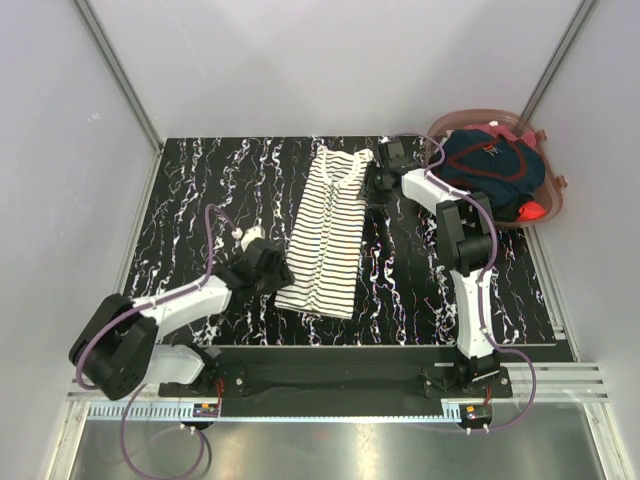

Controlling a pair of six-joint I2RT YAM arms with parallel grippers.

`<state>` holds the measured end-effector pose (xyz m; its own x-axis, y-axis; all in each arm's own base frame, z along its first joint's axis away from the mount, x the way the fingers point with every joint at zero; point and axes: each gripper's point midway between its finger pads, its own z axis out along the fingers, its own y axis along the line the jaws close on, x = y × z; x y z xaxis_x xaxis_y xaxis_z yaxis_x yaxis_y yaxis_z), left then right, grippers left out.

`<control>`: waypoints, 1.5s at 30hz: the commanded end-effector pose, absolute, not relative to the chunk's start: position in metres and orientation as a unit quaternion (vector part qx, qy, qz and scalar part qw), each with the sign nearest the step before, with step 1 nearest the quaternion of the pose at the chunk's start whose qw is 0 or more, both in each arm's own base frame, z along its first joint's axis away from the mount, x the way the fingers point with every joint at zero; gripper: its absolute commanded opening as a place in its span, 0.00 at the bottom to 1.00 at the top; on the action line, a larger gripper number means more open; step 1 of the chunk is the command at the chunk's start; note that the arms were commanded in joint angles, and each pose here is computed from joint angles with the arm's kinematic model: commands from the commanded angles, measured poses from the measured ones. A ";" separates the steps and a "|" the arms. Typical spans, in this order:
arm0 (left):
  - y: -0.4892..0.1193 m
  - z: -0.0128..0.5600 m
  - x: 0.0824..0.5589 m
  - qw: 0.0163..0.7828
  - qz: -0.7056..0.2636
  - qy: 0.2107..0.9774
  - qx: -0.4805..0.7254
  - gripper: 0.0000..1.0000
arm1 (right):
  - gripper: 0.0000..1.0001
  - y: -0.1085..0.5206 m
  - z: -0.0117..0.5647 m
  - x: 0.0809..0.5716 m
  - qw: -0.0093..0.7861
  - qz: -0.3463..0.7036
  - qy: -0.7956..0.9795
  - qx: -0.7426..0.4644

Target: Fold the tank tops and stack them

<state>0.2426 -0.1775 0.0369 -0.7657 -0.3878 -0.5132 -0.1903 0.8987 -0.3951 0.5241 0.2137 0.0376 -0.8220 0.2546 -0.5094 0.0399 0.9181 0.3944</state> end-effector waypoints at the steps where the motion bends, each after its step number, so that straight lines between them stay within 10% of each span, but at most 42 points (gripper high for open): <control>1: -0.202 0.054 0.262 0.303 -0.222 0.920 -0.112 0.61 | 0.46 0.229 0.068 0.519 0.299 0.244 0.920 0.069; 21: -0.214 0.001 0.218 0.257 -0.211 0.936 -0.112 0.16 | 0.12 0.213 0.031 0.538 0.259 0.182 0.945 0.087; 25: -0.217 -0.003 0.209 0.256 -0.208 0.937 -0.115 0.21 | 0.11 0.212 0.031 0.540 0.259 0.185 0.944 0.086; 37: -0.200 0.021 0.205 0.284 -0.192 0.934 -0.098 0.60 | 0.48 0.209 0.085 0.507 0.293 0.209 0.930 0.074; 45: -0.207 0.011 0.192 0.255 -0.208 0.941 -0.076 0.57 | 0.52 0.198 0.089 0.406 0.266 0.211 0.938 0.066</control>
<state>0.2065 -0.2098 0.0250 -0.8246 -0.2991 -0.4802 -0.0557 0.8876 -0.4572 0.4289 0.1893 0.0601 -0.8714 0.2439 -0.4256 0.0638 0.9166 0.3946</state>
